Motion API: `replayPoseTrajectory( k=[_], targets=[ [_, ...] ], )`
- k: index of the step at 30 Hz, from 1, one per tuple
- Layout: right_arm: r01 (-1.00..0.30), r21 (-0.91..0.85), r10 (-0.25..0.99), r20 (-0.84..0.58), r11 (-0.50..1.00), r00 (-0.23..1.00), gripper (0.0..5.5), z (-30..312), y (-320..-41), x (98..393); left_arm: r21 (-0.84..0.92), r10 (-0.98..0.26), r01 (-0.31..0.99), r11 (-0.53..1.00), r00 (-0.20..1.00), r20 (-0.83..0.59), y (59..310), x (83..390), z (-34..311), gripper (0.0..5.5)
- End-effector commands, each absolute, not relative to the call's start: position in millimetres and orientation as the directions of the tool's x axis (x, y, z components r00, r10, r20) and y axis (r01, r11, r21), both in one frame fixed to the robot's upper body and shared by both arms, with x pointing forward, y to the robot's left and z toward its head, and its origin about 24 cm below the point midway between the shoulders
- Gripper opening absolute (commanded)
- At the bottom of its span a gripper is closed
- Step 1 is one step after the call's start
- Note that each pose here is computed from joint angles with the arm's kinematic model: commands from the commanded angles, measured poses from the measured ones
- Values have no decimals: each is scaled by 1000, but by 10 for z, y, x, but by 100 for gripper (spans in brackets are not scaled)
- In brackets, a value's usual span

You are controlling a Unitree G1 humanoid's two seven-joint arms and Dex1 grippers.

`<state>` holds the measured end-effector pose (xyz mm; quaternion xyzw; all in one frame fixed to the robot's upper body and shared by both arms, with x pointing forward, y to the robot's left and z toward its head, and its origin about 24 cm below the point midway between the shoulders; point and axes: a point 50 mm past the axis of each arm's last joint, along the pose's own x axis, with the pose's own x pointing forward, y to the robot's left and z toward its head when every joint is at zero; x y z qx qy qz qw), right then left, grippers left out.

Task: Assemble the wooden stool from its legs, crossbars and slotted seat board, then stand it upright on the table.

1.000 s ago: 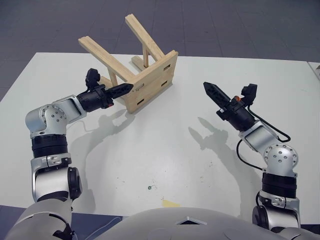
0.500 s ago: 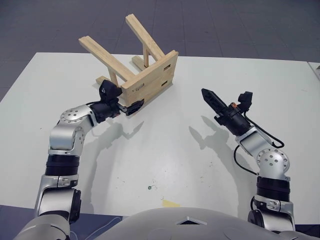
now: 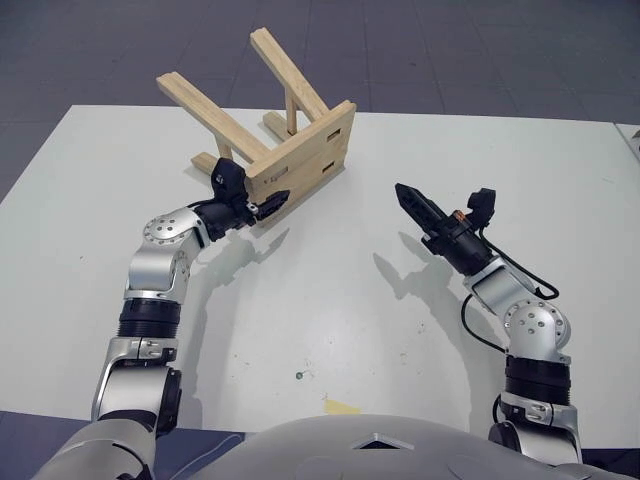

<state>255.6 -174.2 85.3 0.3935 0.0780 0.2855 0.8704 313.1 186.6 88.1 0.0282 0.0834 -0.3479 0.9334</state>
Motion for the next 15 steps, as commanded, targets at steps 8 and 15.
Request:
replayPoseTrajectory(
  k=[8, 15],
  targets=[
    [-439, 714, 561, 79, 545, 824, 540, 831, -1723, 2563, 92, -740, 748, 657, 664, -110, 1767, 3079, 988, 161],
    [-464, 686, 577, 80, 560, 813, 540, 852, -1798, 2572, 76, -912, 915, 395, 401, -85, 1762, 2715, 1002, 138]
  ],
)
